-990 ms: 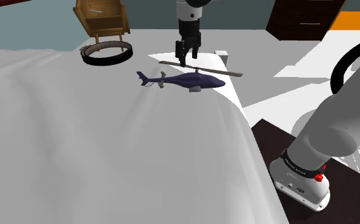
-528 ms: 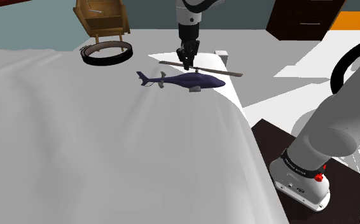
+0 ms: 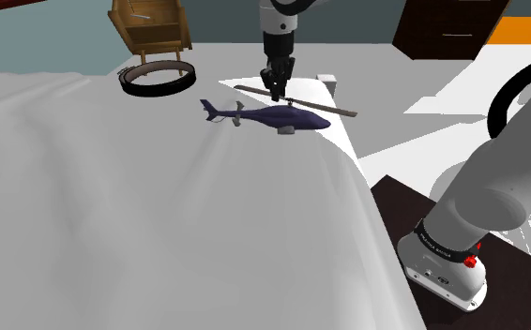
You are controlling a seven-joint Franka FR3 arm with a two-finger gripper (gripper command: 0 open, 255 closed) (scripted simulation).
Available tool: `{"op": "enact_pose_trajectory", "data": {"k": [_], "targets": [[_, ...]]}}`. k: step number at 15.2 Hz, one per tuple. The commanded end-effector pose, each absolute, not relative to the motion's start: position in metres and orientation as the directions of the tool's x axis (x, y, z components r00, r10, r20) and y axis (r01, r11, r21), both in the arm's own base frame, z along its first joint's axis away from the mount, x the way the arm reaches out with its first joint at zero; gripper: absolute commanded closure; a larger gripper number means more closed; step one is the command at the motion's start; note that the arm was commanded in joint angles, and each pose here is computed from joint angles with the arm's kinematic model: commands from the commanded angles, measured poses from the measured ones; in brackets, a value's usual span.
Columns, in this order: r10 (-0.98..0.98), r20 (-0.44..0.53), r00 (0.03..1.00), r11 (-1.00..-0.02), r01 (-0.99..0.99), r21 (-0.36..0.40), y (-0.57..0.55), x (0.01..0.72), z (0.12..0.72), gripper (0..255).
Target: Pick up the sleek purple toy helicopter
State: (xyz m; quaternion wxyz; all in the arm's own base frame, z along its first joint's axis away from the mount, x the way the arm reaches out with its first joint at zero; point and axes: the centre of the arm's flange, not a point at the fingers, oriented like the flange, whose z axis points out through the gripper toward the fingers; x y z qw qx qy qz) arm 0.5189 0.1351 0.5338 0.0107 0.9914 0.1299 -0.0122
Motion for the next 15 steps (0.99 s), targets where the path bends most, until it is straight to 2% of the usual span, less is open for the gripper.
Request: {"op": "enact_pose_trajectory", "data": {"k": [1, 15], "targets": [[0.257, -0.026, 0.966, -0.966, 0.258, 0.018, 0.136, 0.519, 0.544, 255], [0.257, -0.026, 0.966, -0.966, 0.258, 0.018, 0.136, 0.519, 0.608, 255]]}}
